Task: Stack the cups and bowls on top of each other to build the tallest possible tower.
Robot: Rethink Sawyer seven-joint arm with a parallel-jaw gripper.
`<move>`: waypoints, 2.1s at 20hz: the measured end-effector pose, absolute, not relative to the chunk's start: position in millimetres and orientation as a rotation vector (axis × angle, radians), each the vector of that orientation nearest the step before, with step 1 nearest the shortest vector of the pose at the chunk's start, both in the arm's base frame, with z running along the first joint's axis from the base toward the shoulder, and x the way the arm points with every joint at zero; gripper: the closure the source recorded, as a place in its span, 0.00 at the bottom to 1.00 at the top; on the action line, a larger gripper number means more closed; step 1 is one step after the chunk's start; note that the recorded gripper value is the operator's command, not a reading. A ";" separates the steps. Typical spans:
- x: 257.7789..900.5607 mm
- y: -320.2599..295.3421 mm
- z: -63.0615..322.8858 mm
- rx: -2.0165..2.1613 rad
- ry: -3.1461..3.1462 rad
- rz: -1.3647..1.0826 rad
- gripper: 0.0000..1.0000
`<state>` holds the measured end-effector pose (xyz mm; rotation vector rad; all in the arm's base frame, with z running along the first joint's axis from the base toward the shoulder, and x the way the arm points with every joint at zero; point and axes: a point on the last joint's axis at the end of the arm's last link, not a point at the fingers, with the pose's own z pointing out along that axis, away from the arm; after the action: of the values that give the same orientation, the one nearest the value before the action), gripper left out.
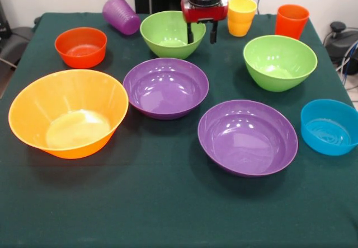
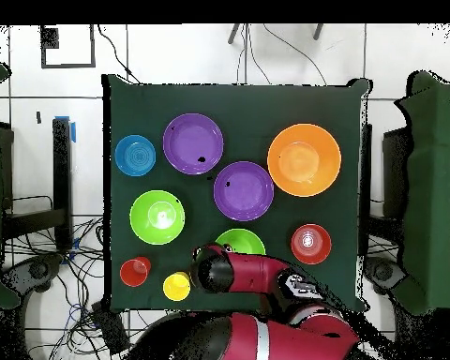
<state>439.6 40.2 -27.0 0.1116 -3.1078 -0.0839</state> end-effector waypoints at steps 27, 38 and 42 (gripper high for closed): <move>447.9 38.5 -27.4 0.115 -3.123 -0.075 0.00; 447.6 39.1 -24.3 0.120 -3.126 -0.042 1.00; 446.6 39.4 -24.2 0.126 -3.125 -0.034 1.00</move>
<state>446.6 39.4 -24.2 0.1255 -3.1248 -0.0336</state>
